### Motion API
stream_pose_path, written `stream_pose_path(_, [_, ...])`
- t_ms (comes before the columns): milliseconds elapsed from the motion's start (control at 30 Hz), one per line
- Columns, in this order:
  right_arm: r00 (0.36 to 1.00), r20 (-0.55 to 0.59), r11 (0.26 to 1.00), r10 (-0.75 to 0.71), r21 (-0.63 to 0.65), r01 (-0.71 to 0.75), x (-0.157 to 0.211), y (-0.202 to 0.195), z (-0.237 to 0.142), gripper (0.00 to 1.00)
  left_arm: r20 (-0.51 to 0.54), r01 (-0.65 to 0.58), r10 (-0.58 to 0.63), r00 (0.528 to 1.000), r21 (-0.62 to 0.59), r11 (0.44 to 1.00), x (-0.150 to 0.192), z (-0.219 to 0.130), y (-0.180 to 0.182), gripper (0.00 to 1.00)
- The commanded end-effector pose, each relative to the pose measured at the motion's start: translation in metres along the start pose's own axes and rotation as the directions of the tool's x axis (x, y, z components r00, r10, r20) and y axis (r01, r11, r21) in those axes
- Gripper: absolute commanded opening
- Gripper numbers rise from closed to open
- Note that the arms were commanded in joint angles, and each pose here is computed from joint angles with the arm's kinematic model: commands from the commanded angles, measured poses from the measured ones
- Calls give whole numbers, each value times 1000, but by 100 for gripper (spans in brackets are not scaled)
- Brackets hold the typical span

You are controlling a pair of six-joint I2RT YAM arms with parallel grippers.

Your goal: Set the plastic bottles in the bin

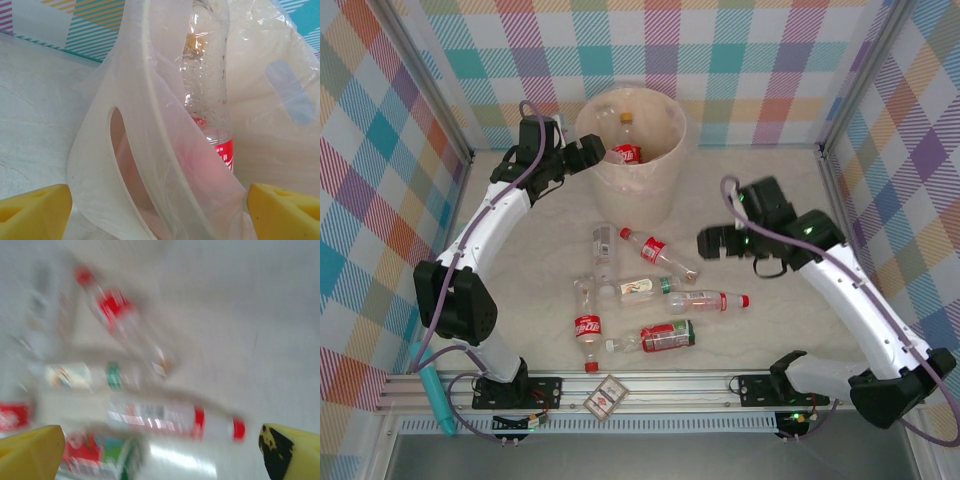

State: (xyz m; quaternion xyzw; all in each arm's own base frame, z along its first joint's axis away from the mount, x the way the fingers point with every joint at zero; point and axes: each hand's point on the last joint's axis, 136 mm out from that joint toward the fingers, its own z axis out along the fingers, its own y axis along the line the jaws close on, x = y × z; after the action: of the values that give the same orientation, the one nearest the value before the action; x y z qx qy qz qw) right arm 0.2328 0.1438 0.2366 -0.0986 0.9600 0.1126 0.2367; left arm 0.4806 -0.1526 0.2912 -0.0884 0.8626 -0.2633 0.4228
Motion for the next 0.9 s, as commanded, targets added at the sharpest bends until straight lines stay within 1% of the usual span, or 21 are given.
stream_pose_path(0, [982,-175,996,64,73,-52,58,-16,20,99,-80,-41,36,996,-60,997,19,-10,11,90])
stream_pose_path(100, [975,-221,998,33,64,-20,73,-14,45,99,-78,-53,47,996,-74,996,19,-13,14,90])
stream_pose_path(200, [968,-251,1000,2,27,6,72,-4,72,99,-84,-57,50,995,-91,994,20,-11,18,90])
stream_pose_path(233, [969,-249,1000,0,20,5,66,0,79,99,-85,-57,49,995,-95,994,21,-9,19,90])
stream_pose_path(300, [980,-198,999,-34,-24,30,47,11,94,99,-91,-52,44,995,-96,994,23,-6,20,90])
stream_pose_path(367, [986,-154,998,-63,-13,62,26,15,109,99,-93,-40,32,995,-92,995,23,-3,20,89])
stream_pose_path(500, [986,-124,993,-115,-24,113,-6,28,147,100,-95,-25,17,995,-83,996,24,1,19,89])
stream_pose_path(600, [985,-103,990,-135,-41,131,-22,37,172,98,-94,-27,19,995,-87,996,24,2,20,89])
stream_pose_path(767, [980,-144,986,-138,-109,123,-27,55,207,98,-101,-31,22,995,-89,996,22,4,20,89])
stream_pose_path(867, [977,-171,987,-129,-114,111,-25,57,222,97,-97,-28,20,995,-82,996,20,5,17,89])
